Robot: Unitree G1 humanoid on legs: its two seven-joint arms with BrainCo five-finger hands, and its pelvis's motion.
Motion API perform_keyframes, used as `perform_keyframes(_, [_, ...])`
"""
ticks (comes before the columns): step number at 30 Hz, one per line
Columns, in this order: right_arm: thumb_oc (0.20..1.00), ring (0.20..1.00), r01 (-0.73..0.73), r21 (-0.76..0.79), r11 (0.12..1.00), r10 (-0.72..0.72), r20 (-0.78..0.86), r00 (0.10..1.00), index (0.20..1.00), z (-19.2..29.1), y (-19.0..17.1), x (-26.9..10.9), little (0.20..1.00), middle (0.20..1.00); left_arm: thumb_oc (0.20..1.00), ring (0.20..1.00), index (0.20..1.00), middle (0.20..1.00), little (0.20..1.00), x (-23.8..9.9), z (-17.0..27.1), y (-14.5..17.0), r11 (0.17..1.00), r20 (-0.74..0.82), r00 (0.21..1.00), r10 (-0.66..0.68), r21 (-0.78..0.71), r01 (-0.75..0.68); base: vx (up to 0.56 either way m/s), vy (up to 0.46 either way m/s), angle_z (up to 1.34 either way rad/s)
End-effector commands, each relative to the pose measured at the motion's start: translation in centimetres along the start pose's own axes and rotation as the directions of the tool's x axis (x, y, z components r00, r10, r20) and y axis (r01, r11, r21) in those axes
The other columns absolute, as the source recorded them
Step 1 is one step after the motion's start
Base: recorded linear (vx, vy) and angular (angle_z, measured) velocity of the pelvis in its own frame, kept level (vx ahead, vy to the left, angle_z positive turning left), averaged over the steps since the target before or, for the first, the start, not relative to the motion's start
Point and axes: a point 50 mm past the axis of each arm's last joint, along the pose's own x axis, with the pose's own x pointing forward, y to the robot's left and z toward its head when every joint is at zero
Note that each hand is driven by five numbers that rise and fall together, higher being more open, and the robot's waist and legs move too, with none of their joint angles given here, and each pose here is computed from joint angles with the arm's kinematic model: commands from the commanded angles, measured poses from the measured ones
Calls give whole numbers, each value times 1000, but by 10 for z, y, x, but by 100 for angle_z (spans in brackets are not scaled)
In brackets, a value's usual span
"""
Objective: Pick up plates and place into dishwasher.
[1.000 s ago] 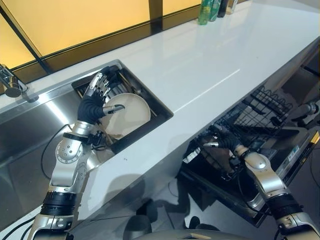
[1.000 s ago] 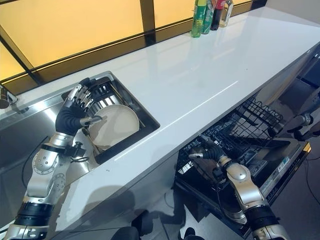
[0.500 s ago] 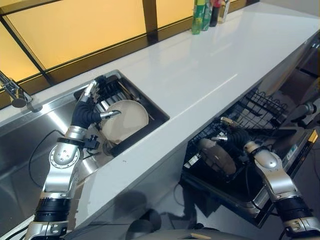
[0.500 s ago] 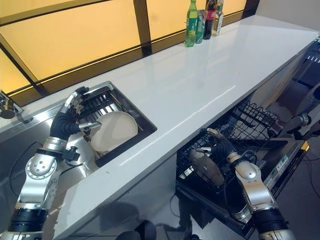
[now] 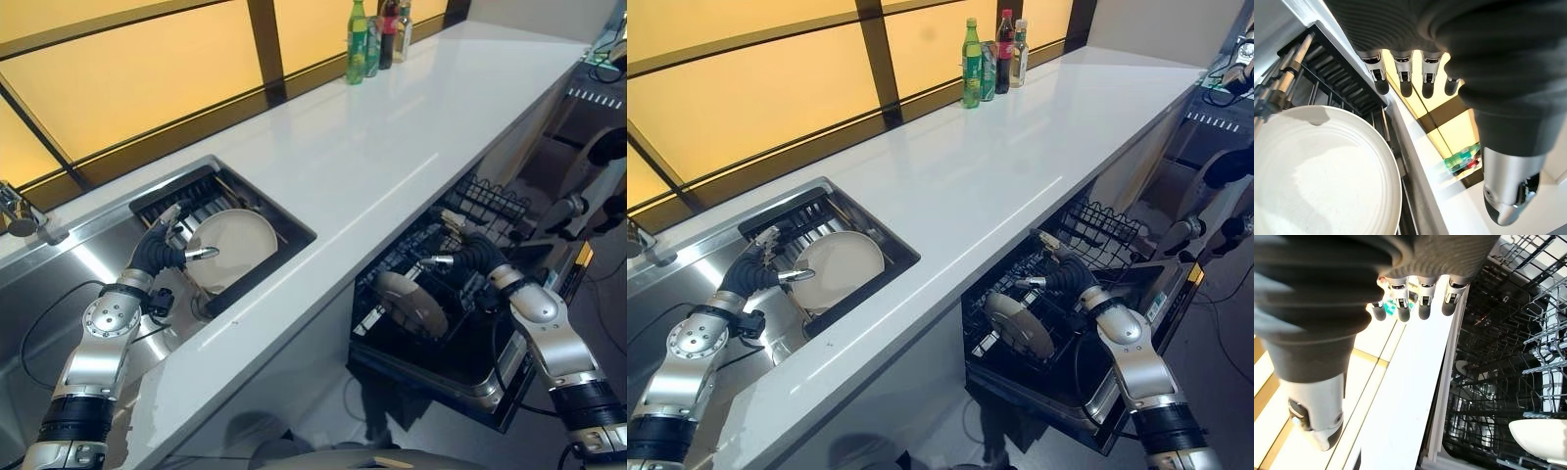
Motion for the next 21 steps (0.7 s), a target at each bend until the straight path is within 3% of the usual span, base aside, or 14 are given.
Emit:
perform_keyframes(1, [1000, 1000, 55, -3, 998, -54, 157, 986, 1000, 31, -16, -2, 1000, 1000, 1000, 1000, 1000, 1000, 1000, 18, 11, 16, 994, 9, 1000, -8, 112, 7, 170, 67, -2])
perform_keyframes(12, [1000, 1000, 59, 24, 998, -61, 131, 989, 1000, 27, -14, -3, 1000, 1000, 1000, 1000, 1000, 1000, 1000, 30, 18, 30, 981, 0, 998, 59, 188, -58, 117, 45, -6])
perform_keyframes(21, [1000, 1000, 63, 24, 998, -66, 129, 989, 1000, 30, -16, -4, 1000, 1000, 1000, 1000, 1000, 1000, 1000, 30, 16, 63, 884, -32, 960, 277, 399, -242, 58, 43, -10])
